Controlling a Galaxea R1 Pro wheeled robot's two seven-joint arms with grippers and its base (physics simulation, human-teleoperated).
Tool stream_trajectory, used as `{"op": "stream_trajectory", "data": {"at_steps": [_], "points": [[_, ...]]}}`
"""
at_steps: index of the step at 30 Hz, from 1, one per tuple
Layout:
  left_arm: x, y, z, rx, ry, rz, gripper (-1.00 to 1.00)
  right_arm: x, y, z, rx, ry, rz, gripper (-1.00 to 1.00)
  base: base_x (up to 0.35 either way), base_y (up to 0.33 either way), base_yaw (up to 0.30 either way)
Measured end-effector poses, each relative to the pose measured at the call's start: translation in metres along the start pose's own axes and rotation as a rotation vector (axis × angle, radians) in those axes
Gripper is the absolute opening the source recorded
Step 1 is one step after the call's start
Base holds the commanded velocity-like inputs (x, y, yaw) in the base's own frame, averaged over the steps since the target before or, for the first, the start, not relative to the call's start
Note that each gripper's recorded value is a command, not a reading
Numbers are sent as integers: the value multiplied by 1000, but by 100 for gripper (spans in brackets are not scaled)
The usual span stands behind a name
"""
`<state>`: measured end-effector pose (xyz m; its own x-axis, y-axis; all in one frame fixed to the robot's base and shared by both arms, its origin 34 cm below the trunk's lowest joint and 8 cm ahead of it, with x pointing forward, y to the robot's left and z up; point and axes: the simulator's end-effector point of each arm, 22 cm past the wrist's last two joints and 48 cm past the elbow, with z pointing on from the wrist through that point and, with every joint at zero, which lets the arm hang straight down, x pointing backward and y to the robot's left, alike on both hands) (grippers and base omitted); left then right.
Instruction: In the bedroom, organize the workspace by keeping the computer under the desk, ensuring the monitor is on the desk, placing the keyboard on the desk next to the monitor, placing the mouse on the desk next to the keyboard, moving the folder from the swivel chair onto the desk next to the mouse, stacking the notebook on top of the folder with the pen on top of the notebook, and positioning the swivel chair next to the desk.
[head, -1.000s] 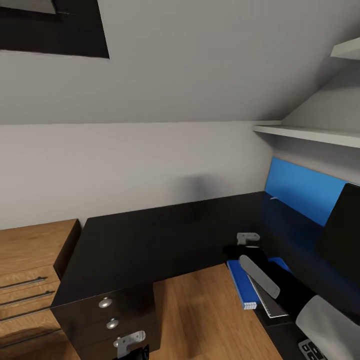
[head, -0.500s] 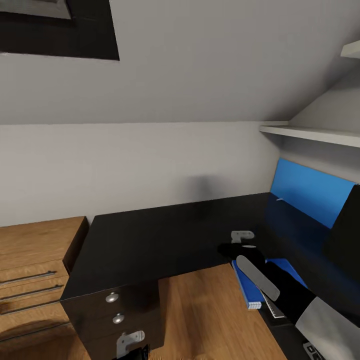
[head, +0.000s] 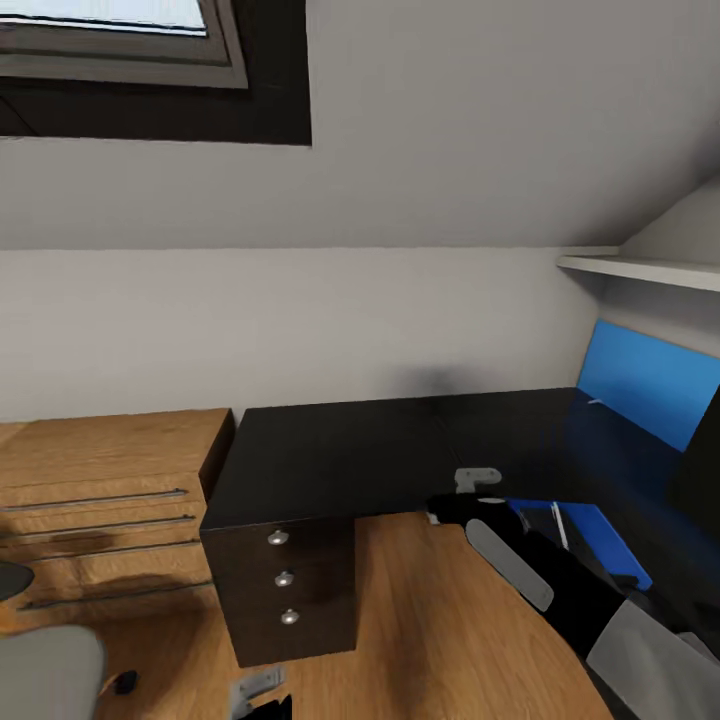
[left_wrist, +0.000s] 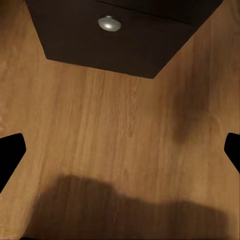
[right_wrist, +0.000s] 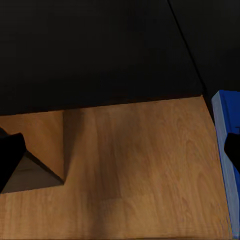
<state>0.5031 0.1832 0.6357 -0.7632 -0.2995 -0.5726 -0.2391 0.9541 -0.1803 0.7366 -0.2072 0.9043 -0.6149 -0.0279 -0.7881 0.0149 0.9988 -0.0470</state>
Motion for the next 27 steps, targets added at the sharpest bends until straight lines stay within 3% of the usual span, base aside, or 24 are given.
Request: {"op": "stream_trajectory", "data": {"at_steps": [2, 5, 8, 11, 18, 22, 27], "points": [[3, 2, 0, -4, 6, -3, 100, 4, 1, 0, -2, 4, -1, 100, -334, 0, 227], [25, 21, 3, -35, 51, 0, 100, 44, 18, -1, -23, 42, 6, 100, -335, 0, 223], [45, 57, 6, -85, 99, 17, 100, 88, 40, -5, -29, 30, -50, 100, -335, 0, 220], [68, 77, 5, -114, 150, 27, 100, 127, 37, -5, 6, 25, -47, 100, -335, 0, 217], [108, 91, 1, -140, 231, 44, 100, 182, 18, -3, 63, 60, -15, 100, -275, 0, 86], [117, 99, 0, -156, 214, 41, 100, 223, 4, 5, 120, 30, -6, 100, -143, 0, 10], [128, 112, -2, -183, 173, 39, 100, 265, 9, 5, 134, -32, -85, 100, -54, 0, 1]]}}
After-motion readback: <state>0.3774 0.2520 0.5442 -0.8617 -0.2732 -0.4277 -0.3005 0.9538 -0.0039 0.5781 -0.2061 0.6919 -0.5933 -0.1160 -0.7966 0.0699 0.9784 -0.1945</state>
